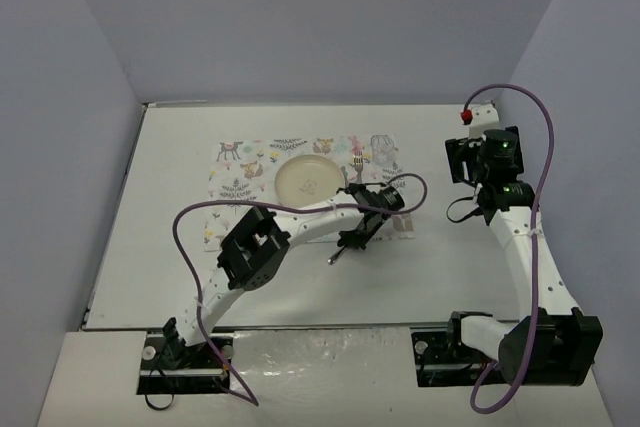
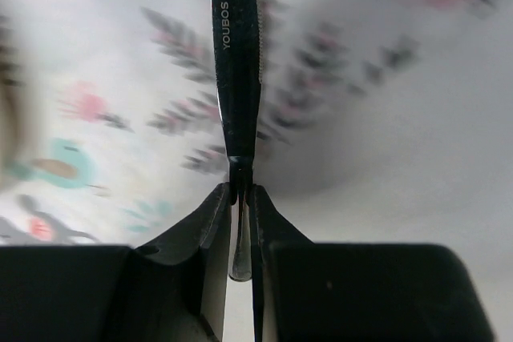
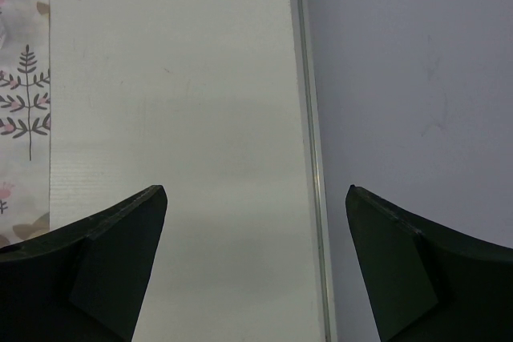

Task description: Set the dinner table for one person

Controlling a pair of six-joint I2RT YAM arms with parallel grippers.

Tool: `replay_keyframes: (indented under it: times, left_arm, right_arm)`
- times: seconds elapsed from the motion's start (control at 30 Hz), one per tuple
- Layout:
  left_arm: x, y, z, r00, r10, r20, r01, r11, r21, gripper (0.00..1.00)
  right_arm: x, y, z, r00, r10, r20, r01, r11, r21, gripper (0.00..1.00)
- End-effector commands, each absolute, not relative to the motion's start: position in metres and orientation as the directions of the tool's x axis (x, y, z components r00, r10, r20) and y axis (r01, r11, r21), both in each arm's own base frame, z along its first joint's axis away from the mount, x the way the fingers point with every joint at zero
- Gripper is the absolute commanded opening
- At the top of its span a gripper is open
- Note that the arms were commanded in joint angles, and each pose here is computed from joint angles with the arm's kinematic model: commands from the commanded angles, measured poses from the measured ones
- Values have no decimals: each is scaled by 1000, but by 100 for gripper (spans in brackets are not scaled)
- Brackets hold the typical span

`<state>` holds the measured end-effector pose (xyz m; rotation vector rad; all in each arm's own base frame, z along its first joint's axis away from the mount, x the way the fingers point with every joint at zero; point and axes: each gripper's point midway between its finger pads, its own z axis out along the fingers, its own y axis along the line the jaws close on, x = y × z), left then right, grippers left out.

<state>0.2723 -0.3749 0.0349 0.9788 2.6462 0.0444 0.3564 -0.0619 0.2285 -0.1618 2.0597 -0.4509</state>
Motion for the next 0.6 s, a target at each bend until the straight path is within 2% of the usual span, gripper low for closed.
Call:
replay_keyframes:
  times: [0.0, 0.17, 0.4, 0.57]
  left_arm:
    - [330, -353, 127, -634, 574, -518, 534, 810, 244, 0]
    - [341, -348, 188, -560, 542, -627, 512, 821, 253, 0]
    - [339, -344, 247, -507, 500, -703, 523, 826, 210, 0]
    - [370, -298, 300, -490, 389, -780, 406, 894, 191, 0]
  right_arm:
    - [370, -63, 278, -369, -250, -895, 158, 932, -325, 91]
    - [370, -61, 274, -371, -250, -894, 144, 936, -321, 91]
    - [371, -60, 275, -368, -245, -897, 143, 938, -314, 91]
    - [373, -58, 270, -377, -241, -894, 132, 942, -310, 91]
